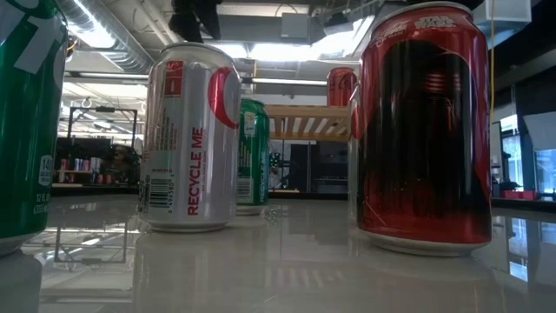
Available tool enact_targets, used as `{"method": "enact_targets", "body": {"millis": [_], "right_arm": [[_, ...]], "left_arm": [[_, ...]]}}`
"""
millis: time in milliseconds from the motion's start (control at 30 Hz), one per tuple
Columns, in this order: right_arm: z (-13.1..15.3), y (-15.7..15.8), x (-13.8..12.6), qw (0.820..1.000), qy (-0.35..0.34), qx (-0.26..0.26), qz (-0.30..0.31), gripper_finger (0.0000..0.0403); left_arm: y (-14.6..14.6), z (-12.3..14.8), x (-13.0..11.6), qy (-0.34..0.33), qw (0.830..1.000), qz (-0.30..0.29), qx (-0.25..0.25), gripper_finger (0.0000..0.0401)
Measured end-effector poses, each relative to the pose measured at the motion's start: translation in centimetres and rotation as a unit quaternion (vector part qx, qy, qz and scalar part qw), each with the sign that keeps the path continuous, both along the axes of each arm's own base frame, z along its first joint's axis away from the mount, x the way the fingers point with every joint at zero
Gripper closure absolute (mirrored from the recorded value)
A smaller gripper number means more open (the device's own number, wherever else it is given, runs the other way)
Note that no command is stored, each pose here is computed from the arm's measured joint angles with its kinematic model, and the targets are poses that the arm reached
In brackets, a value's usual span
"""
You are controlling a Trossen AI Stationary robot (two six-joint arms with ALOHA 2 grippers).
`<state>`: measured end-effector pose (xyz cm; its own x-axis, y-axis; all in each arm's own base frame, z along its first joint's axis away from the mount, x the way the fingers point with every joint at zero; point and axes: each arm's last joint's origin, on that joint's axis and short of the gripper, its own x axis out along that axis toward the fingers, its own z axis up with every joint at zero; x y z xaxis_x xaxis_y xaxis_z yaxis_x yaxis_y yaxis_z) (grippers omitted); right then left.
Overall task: Place canned beverage on shelf
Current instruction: Put the red white soda can on the shelf
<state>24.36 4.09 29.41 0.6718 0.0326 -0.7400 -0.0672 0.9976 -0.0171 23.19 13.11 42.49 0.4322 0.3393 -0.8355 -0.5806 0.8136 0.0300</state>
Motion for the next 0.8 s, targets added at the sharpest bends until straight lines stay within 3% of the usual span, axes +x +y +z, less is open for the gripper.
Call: {"method": "enact_targets", "body": {"millis": [300, 433, 633, 800], "right_arm": [[0.0, 0.0, 0.0, 1.000, 0.000, 0.005, -0.003, 0.0033], [0.1, 0.2, 0.1, 0.999, -0.005, 0.033, 0.021, 0.0033], [0.9, 0.9, 0.7, 0.990, -0.049, 0.099, 0.083, 0.0033], [1.7, 1.2, 1.2, 0.981, -0.089, 0.128, 0.112, 0.0033]], "left_arm": [[-2.1, 2.6, -3.2, -0.054, 0.998, 0.002, 0.023, 0.0020], [-3.6, 3.7, -4.5, -0.091, 0.996, 0.003, 0.016, 0.0020], [-6.6, 5.0, -5.3, -0.142, 0.987, -0.071, 0.005, 0.0020], [-9.2, 6.1, -4.7, -0.200, 0.969, -0.142, 0.018, 0.0020]]}}
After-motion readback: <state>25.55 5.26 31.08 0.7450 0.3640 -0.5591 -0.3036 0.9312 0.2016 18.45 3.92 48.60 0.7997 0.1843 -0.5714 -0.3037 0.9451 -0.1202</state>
